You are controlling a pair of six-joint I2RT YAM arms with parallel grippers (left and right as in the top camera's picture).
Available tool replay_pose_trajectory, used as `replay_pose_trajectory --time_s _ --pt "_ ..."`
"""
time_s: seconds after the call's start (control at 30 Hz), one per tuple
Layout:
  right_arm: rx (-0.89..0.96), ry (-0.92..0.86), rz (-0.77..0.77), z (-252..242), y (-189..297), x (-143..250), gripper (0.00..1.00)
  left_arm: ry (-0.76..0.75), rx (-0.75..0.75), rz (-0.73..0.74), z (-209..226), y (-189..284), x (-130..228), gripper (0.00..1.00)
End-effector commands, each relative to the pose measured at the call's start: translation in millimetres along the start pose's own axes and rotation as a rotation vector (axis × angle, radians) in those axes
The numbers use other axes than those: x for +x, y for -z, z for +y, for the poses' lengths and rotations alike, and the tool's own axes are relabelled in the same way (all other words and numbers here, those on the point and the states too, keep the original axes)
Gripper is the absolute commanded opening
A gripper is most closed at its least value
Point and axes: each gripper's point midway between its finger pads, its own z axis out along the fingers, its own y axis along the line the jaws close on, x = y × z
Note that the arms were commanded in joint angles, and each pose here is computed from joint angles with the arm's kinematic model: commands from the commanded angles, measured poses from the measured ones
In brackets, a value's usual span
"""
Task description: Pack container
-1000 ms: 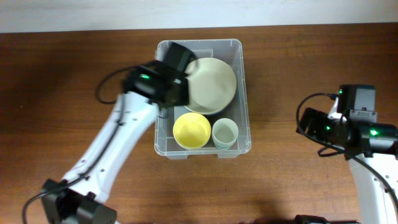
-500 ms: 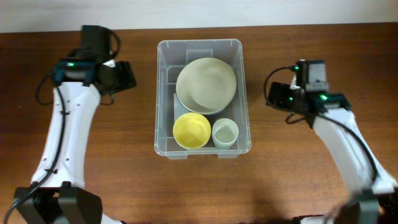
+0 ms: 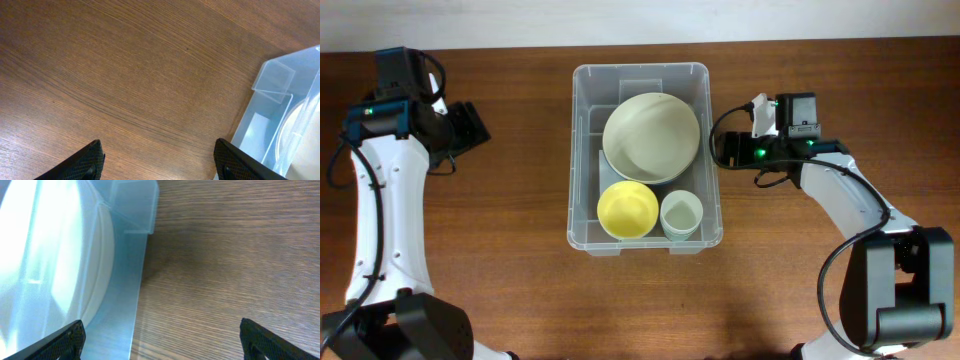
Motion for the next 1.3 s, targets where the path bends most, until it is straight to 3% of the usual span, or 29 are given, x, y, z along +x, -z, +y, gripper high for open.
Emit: replay_pose_trajectory --time_s 0.0,0.23,0.43,0.5,0.57,0.67,0.9,0.97,1.27 --pt "-0.136 0.052 0.002 25 0 0 0.96 -0.022 0.018 -0.008 -4 6 -1 0.72" --pt "0.028 0.032 -0.025 -9 3 -7 1.00 -0.097 0.024 -0.016 -8 6 -2 0.72" --pt "0.225 0.031 -0.094 -41 22 -39 0.99 -0.195 0.039 -0.100 -15 7 -21 0.78" --pt "0.305 0.032 -0.117 -50 32 -52 0.99 -0.271 0.046 -0.159 -19 9 -35 0.83" --pt "0.367 0.033 -0.145 -58 41 -63 0.99 -0.320 0.049 -0.207 -23 11 -46 0.99" --pt "0.477 0.039 -0.248 -71 57 -90 0.99 -0.334 0.052 -0.234 -25 13 -52 0.99" --pt "0.482 0.051 -0.322 -62 78 -112 0.99 -0.338 0.057 -0.242 -26 13 -53 0.99" --pt "0.476 0.016 -0.371 -57 97 -119 0.99 -0.455 0.094 -0.237 -34 13 -50 0.99" --pt "0.522 -0.133 -0.409 -63 166 -103 0.99 -0.483 0.115 -0.183 -34 17 -33 0.99"
